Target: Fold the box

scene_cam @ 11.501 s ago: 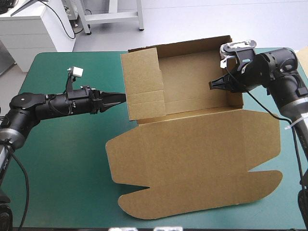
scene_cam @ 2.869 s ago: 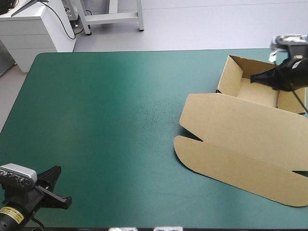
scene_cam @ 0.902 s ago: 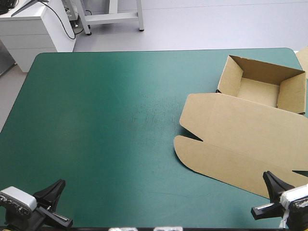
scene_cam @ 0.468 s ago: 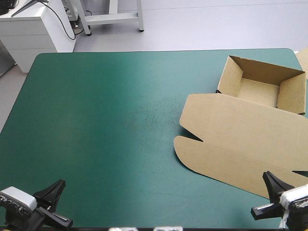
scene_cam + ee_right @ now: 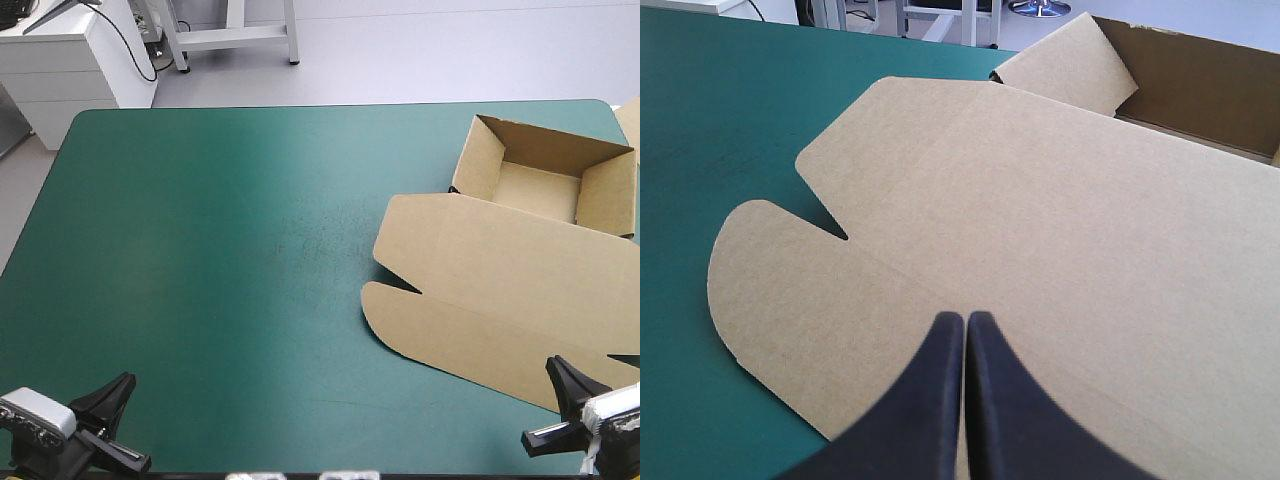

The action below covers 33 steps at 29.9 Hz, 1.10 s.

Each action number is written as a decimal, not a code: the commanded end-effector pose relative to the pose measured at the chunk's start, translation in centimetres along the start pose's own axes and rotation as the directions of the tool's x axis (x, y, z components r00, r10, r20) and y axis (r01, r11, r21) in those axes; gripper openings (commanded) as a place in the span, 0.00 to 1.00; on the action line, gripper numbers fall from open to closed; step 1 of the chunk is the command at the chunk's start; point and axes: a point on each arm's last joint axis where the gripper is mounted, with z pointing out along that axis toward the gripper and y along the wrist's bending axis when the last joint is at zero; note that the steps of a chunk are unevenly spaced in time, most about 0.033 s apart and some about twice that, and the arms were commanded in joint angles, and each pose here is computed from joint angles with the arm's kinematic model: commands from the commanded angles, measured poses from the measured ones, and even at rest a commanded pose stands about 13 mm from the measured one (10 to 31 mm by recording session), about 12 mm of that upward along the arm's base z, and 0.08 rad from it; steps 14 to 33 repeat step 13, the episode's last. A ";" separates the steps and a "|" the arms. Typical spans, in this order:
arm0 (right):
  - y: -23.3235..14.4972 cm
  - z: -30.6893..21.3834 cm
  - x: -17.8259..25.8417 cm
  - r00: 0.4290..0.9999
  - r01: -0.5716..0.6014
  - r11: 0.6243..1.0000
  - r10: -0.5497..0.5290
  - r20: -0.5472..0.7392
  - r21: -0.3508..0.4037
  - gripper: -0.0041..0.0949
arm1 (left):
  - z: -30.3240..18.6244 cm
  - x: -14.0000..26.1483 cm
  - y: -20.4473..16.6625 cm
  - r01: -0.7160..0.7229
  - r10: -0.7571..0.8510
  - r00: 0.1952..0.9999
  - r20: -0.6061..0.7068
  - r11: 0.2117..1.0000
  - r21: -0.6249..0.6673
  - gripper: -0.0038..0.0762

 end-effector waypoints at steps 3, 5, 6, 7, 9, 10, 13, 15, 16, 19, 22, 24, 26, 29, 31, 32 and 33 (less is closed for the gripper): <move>0.0 -0.9 -1.3 0.992 0.004 1.000 -0.004 0.129 0.002 0.04 | -0.7 -1.3 0.0 0.014 -0.014 0.994 0.110 1.000 0.003 0.04; 0.0 -0.9 -1.3 0.992 0.004 1.000 -0.004 0.129 0.002 0.04 | -0.7 -1.3 0.0 0.014 -0.014 0.994 0.110 1.000 0.003 0.04; 0.0 -0.9 -1.3 0.992 0.004 1.000 -0.004 0.129 0.002 0.04 | -0.7 -1.3 0.0 0.014 -0.014 0.994 0.110 1.000 0.003 0.04; 0.0 -0.9 -1.3 0.992 0.004 1.000 -0.004 0.129 0.002 0.04 | -0.7 -1.3 0.0 0.017 -0.017 0.994 0.110 1.000 0.003 0.04; 0.0 -0.9 -1.3 0.992 0.004 1.000 -0.004 0.129 0.002 0.04 | -0.7 -1.3 0.0 0.017 -0.017 0.994 0.110 1.000 0.003 0.04; 0.0 -0.9 -1.3 0.992 0.004 1.000 -0.004 0.129 0.002 0.04 | -0.7 -1.3 0.0 0.019 -0.019 0.994 0.110 1.000 0.003 0.04; 0.0 -0.9 -1.3 0.992 0.004 1.000 -0.004 0.129 0.002 0.04 | -0.7 -1.3 0.0 0.017 -0.017 0.994 0.110 1.000 0.003 0.04; 0.0 -0.9 -1.3 0.992 0.004 1.000 -0.004 0.129 0.002 0.04 | -0.7 -1.3 0.0 0.017 -0.017 0.994 0.110 1.000 0.003 0.04; 0.0 -0.9 -1.3 0.992 0.004 1.000 -0.004 0.129 0.002 0.04 | -0.7 -1.3 0.0 0.017 -0.017 0.994 0.110 1.000 0.003 0.04; 0.0 -0.9 -1.3 0.992 0.004 1.000 -0.004 0.129 0.002 0.04 | -0.7 -1.3 0.0 0.017 -0.017 0.994 0.110 1.000 0.003 0.04; 0.0 -0.9 -1.3 0.992 0.004 1.000 -0.004 0.129 0.002 0.04 | -0.7 -1.3 0.0 0.017 -0.017 0.994 0.110 1.000 0.003 0.04; 0.0 -0.9 -1.3 0.992 0.004 1.000 -0.004 0.129 0.002 0.04 | -0.7 -1.3 0.0 0.017 -0.017 0.994 0.110 1.000 0.003 0.04; 0.0 -0.9 -1.3 0.992 0.004 1.000 -0.004 0.129 0.002 0.04 | -0.7 -1.3 0.0 0.017 -0.017 0.994 0.110 1.000 0.003 0.04; 0.0 -0.9 -1.3 0.992 0.004 1.000 -0.004 0.129 0.002 0.04 | -0.7 -1.3 0.0 0.017 -0.017 0.994 0.110 1.000 0.003 0.04; 0.0 -0.9 -1.3 0.992 0.004 1.000 -0.004 0.129 0.002 0.04 | -0.7 -1.3 0.0 0.017 -0.017 0.994 0.110 1.000 0.003 0.04; 0.0 -0.9 -1.3 0.992 0.004 1.000 -0.004 0.129 0.002 0.04 | -0.7 -1.3 0.0 0.017 -0.017 0.994 0.110 1.000 0.003 0.04; 0.0 -0.9 -1.3 0.992 0.004 1.000 -0.004 0.129 0.002 0.04 | -0.7 -1.3 0.0 0.017 -0.017 0.994 0.110 1.000 0.003 0.04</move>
